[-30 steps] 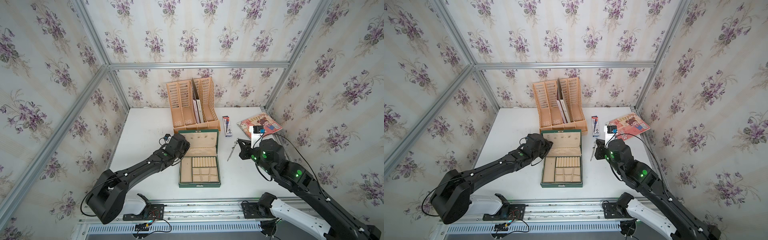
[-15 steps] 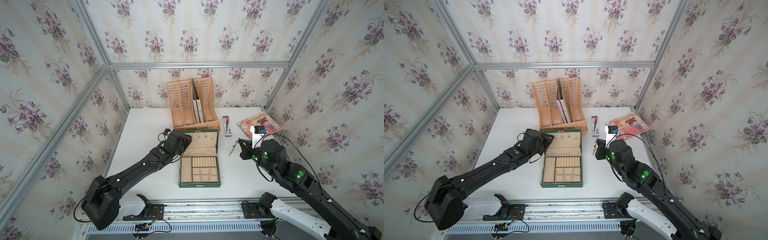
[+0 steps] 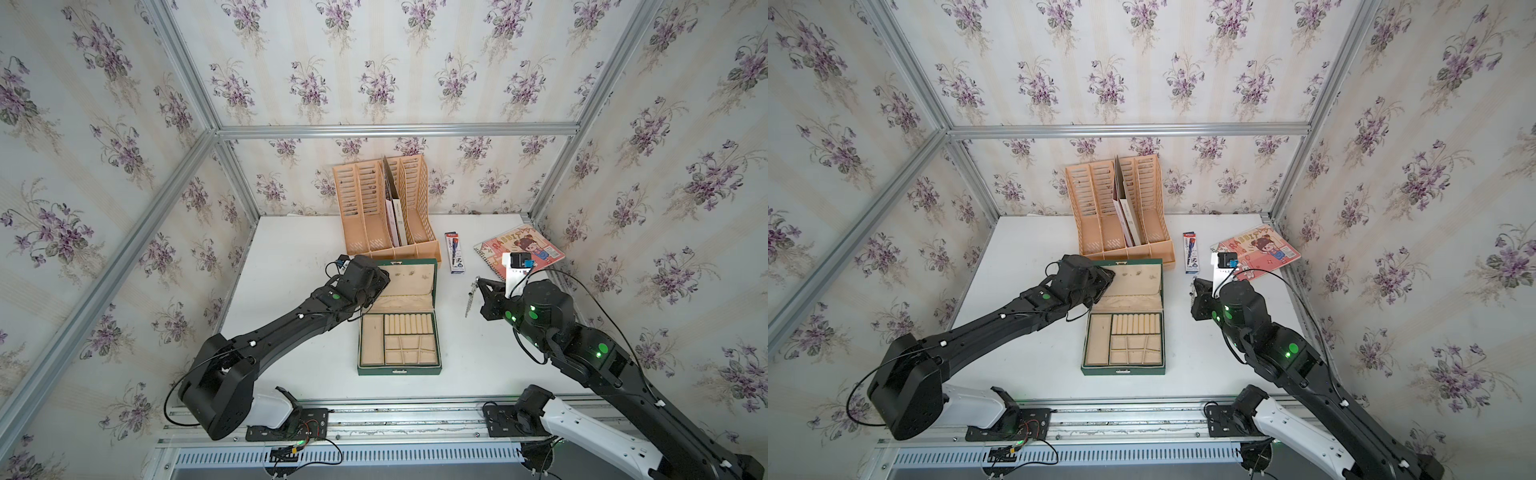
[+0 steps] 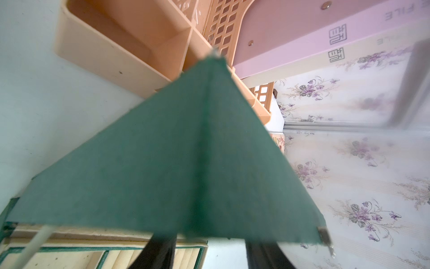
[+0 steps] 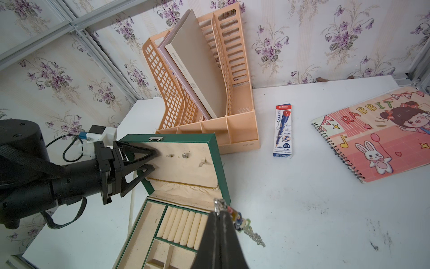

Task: Put jewelry chain into jewelry box
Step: Open the fastener on the jewelry box.

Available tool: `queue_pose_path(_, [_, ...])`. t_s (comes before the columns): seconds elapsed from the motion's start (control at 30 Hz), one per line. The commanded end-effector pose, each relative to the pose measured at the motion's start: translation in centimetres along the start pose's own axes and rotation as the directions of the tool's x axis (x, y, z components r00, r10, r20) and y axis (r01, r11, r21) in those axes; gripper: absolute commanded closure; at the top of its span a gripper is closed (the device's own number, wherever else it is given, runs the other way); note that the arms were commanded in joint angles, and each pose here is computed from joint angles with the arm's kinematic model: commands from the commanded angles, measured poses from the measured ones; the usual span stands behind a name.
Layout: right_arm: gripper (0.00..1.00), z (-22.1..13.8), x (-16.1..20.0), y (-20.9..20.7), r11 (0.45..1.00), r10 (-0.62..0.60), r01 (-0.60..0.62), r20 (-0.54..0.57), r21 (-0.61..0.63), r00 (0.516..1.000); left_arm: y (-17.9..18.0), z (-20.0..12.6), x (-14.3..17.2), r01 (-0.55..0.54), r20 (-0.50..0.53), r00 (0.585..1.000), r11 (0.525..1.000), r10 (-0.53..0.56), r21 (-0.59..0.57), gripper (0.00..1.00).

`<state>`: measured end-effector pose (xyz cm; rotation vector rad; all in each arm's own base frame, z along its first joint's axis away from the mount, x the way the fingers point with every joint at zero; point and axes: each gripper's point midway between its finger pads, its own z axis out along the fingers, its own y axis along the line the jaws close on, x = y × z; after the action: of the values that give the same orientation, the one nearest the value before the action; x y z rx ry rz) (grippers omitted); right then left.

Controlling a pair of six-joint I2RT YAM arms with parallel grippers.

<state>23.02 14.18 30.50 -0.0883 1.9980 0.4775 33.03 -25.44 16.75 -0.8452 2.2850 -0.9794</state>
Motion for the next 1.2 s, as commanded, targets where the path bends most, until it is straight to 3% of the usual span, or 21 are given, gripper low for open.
queue_pose_path(0.0, [1.0,-0.1,-0.4,-0.1,1.0,-0.003,0.003,0.019,0.009,1.0,0.6,0.0,-0.4,-0.014,0.025,1.0,0.999,0.015,-0.029,0.54])
queue_pose_path(0.33, [1.0,-0.3,-0.5,-0.2,1.0,-0.002,0.002,0.023,0.006,1.0,3.2,1.2,-0.3,-0.002,0.033,0.999,0.994,0.006,-0.113,0.64])
queue_pose_path(0.6, [1.0,-0.5,-0.5,-0.2,1.0,0.001,-0.001,0.024,0.003,1.0,3.5,0.7,-0.4,0.003,0.04,0.999,0.994,0.001,-0.107,0.71])
queue_pose_path(1.0, [1.0,-1.6,-2.9,0.9,0.999,-0.031,0.031,0.032,-0.02,0.999,-4.9,-5.2,-0.8,-0.203,-0.008,0.979,0.976,0.205,0.076,0.42])
queue_pose_path(1.17, [1.0,-2.0,-3.4,3.0,0.991,-0.091,0.088,-0.03,-0.098,0.995,-5.4,-8.3,-0.4,-0.352,-0.015,0.934,0.928,0.356,0.119,0.43])
